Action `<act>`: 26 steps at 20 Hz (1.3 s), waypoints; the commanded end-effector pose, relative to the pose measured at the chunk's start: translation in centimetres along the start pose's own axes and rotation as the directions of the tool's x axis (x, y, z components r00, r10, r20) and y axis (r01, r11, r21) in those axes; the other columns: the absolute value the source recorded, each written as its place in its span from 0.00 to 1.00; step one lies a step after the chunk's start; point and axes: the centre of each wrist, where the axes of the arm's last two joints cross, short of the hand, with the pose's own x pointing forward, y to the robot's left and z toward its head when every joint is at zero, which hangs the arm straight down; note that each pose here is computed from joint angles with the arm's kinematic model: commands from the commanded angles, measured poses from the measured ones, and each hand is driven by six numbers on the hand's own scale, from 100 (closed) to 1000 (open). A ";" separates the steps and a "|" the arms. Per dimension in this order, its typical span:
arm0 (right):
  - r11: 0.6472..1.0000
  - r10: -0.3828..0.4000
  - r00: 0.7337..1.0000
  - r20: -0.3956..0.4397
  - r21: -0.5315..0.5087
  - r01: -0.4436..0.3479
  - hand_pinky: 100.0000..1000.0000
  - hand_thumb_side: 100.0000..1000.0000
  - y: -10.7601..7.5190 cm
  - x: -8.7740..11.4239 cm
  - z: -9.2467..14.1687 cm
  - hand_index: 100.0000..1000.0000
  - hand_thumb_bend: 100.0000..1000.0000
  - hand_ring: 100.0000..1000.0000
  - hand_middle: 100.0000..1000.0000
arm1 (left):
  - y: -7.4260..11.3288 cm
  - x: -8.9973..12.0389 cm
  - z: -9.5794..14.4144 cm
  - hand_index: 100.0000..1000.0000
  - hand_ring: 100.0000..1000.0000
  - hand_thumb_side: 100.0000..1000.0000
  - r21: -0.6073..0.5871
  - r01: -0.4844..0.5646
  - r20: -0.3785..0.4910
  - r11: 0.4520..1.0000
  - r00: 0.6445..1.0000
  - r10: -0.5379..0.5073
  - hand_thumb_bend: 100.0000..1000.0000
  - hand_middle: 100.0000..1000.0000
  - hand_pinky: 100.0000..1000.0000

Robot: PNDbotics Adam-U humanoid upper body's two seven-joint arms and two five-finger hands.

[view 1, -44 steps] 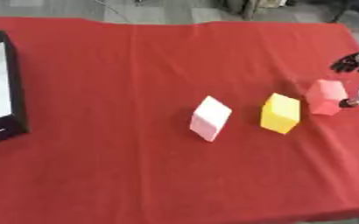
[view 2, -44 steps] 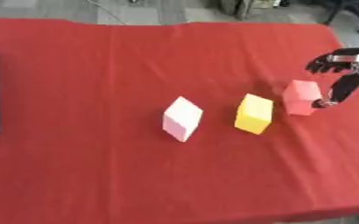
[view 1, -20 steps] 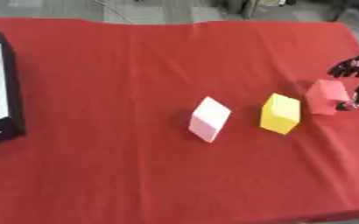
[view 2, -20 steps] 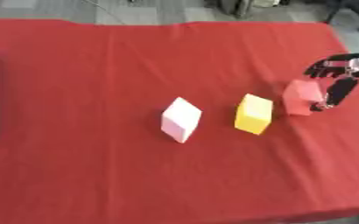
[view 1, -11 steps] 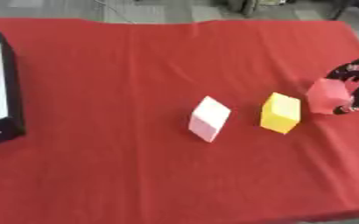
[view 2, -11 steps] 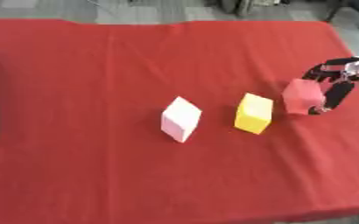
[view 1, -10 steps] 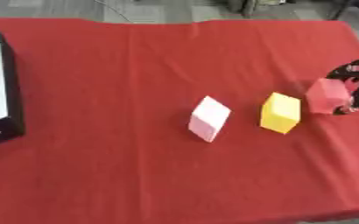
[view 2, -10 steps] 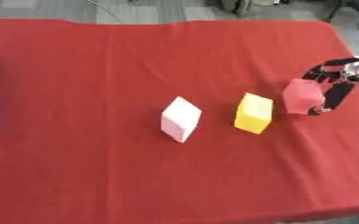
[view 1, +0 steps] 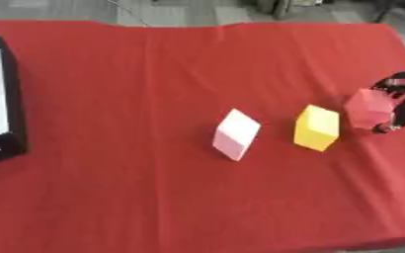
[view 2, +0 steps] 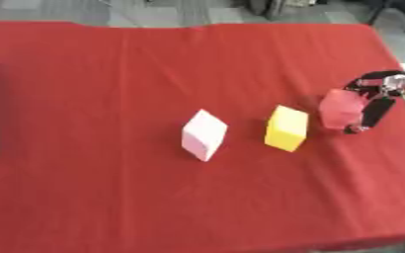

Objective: Pick up the objects with one hand, pass them to the other hand, and then place them into the box on the other side of the table.

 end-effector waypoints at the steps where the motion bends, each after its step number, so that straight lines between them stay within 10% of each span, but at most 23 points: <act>1: 0.997 -0.005 1.000 -0.010 -0.071 0.004 0.91 0.00 -1.5 -0.3 0.9 0.70 0.35 0.86 0.63 | 0.1 0.7 -0.4 0.80 0.61 0.80 -0.007 -0.002 0.030 1.000 1.000 0.002 0.23 0.80 0.80; 26: 0.945 -0.088 0.969 0.230 -0.288 0.154 0.79 0.00 -4.2 4.2 3.2 0.53 0.00 0.63 0.47 | 0.3 0.7 -0.3 0.80 0.61 0.81 -0.004 0.003 0.028 1.000 1.000 -0.003 0.23 0.80 0.80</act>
